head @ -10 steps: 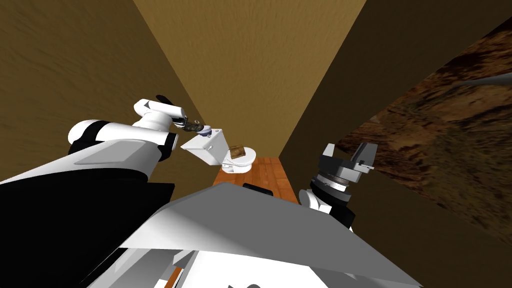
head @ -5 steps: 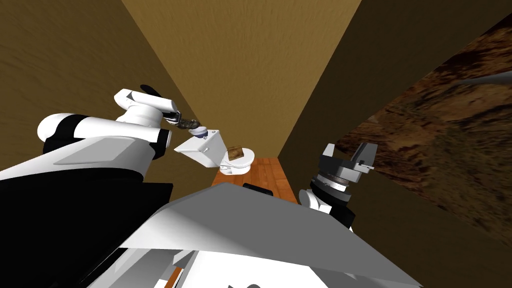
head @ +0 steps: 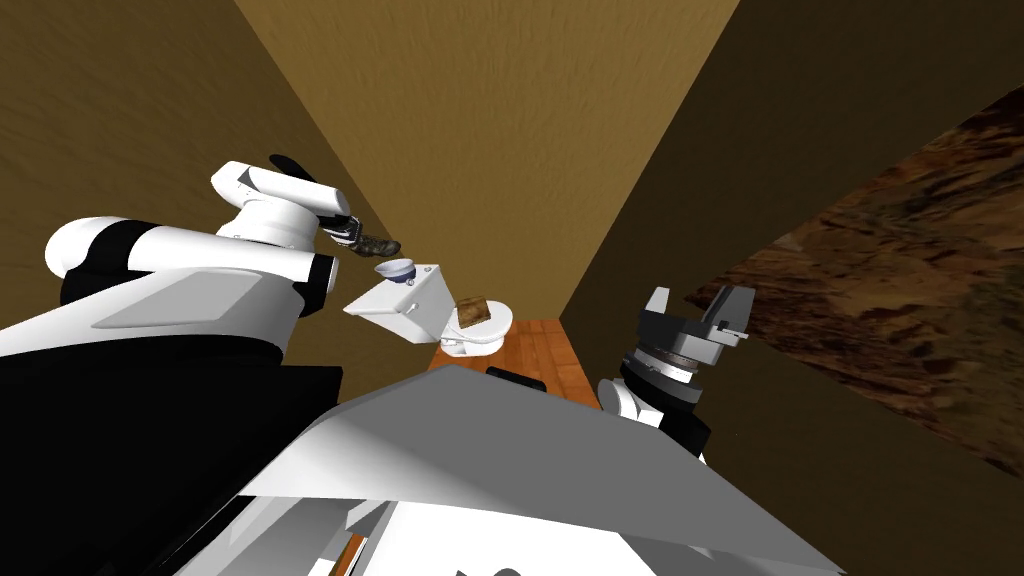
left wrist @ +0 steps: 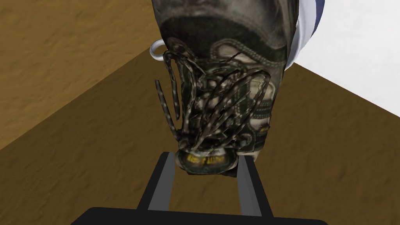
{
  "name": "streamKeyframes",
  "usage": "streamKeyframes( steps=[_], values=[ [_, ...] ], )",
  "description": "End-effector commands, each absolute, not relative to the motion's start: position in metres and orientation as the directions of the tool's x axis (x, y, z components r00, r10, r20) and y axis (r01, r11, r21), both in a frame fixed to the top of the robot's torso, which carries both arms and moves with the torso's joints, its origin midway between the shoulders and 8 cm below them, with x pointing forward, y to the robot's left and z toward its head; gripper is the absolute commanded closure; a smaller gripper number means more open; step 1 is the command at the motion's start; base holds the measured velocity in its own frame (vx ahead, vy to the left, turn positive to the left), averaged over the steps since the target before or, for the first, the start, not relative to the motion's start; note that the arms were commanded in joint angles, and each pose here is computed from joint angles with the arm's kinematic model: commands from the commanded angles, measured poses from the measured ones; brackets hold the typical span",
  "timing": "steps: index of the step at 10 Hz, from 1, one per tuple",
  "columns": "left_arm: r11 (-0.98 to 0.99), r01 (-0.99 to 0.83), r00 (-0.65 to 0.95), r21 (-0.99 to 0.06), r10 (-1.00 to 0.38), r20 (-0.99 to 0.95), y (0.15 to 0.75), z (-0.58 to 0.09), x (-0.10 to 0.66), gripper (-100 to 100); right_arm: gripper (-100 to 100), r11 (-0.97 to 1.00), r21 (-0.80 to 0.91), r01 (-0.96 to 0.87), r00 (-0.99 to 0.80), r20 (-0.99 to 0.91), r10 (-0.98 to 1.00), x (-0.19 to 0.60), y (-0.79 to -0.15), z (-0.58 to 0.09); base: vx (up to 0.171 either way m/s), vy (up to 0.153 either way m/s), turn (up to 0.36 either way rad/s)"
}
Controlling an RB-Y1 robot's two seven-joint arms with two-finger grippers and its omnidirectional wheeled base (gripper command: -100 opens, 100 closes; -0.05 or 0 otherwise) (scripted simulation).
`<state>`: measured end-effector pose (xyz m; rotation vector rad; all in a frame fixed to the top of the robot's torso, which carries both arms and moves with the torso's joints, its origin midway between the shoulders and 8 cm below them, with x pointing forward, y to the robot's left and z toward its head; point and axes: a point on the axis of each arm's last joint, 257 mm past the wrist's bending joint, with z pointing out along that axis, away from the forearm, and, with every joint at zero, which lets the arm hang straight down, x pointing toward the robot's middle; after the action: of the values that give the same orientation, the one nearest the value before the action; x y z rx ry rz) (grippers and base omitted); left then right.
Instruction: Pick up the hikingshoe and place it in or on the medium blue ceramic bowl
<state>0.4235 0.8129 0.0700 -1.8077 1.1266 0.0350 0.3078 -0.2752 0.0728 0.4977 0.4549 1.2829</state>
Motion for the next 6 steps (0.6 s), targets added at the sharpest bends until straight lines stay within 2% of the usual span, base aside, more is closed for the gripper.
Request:
streamKeyframes(
  steps=[1,6],
  values=[
    [-0.105,-0.713,0.559,-0.694,-0.683,-0.470,0.806,0.069,0.426,100,0,0.208,0.585,-0.784,0.225,-0.044,0.973,0.308,-0.275,0.073,0.123,0.155,0.016],
    [-0.108,-0.756,0.507,-0.646,-0.721,-0.472,0.778,0.059,0.440,100,0,0.208,0.585,-0.784,0.225,-0.044,0.973,0.308,-0.275,0.073,0.083,0.159,0.033]
  ],
)
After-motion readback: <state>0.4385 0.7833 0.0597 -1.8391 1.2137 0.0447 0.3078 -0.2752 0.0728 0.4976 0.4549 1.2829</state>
